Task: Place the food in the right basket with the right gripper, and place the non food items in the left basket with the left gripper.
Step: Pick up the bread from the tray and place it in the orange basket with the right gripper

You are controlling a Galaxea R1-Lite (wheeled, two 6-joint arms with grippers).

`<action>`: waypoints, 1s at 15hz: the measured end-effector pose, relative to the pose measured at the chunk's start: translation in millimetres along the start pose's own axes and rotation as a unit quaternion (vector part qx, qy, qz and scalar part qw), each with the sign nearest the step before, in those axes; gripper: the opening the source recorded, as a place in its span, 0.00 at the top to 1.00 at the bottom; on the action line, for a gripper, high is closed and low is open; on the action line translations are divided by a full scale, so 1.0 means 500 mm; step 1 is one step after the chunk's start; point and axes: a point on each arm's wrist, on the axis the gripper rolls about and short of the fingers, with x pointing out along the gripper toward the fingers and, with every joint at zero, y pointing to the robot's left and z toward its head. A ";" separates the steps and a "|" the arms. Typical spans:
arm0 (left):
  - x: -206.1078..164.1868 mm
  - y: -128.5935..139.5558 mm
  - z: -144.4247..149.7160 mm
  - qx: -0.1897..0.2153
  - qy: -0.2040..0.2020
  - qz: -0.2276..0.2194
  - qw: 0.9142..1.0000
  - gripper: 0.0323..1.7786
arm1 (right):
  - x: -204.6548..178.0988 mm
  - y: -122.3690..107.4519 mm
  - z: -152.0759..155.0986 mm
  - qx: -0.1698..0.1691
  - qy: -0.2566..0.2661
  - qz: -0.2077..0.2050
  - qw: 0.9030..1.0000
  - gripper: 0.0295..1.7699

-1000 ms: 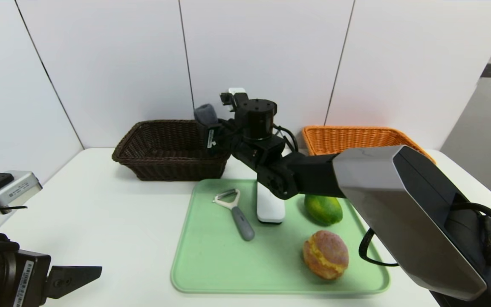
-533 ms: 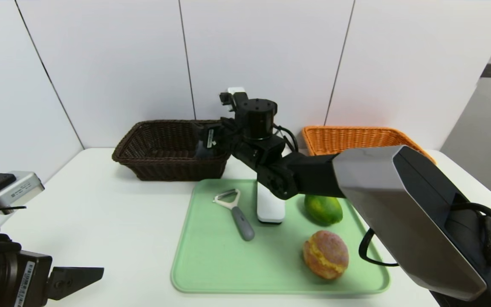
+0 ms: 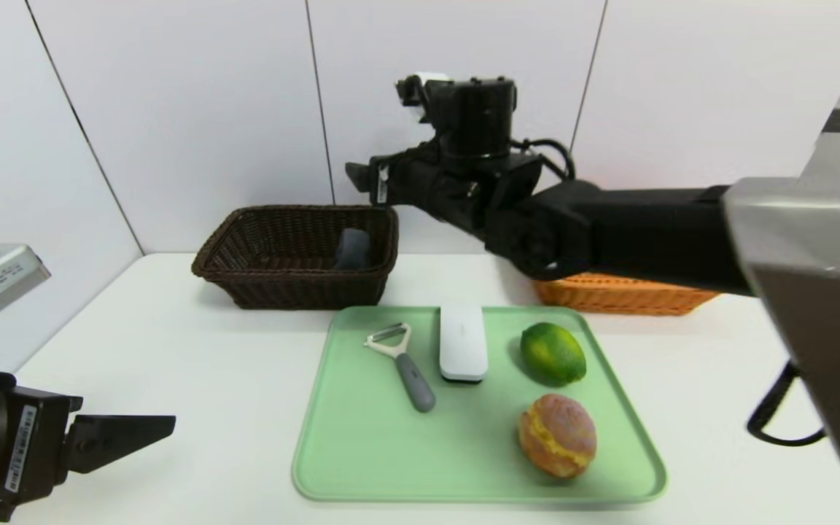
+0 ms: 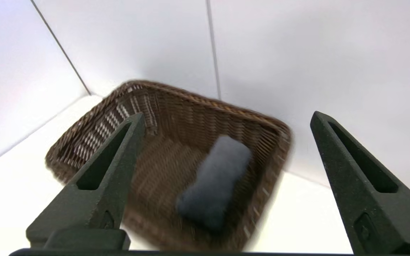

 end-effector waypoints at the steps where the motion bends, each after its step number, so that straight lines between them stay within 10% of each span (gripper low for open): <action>1: -0.003 -0.002 0.005 0.001 -0.006 -0.004 1.000 0.05 | -0.036 -0.001 0.034 0.000 0.025 -0.003 1.000 0.09; 6: -0.010 -0.013 0.005 0.015 -0.008 -0.029 0.999 0.05 | -0.291 -0.022 0.151 0.020 0.218 -0.029 0.975 0.06; 9: -0.013 -0.020 0.003 0.024 -0.007 -0.045 0.999 0.05 | -0.452 -0.043 0.160 0.096 0.361 -0.056 0.926 0.05; 12: -0.014 -0.027 0.000 0.031 -0.001 -0.068 0.997 0.05 | -0.556 -0.065 0.126 0.148 0.488 -0.090 0.855 0.05; 15: -0.015 -0.029 -0.002 0.033 -0.001 -0.073 0.997 0.05 | -0.571 -0.076 0.083 0.187 0.515 -0.133 0.826 0.04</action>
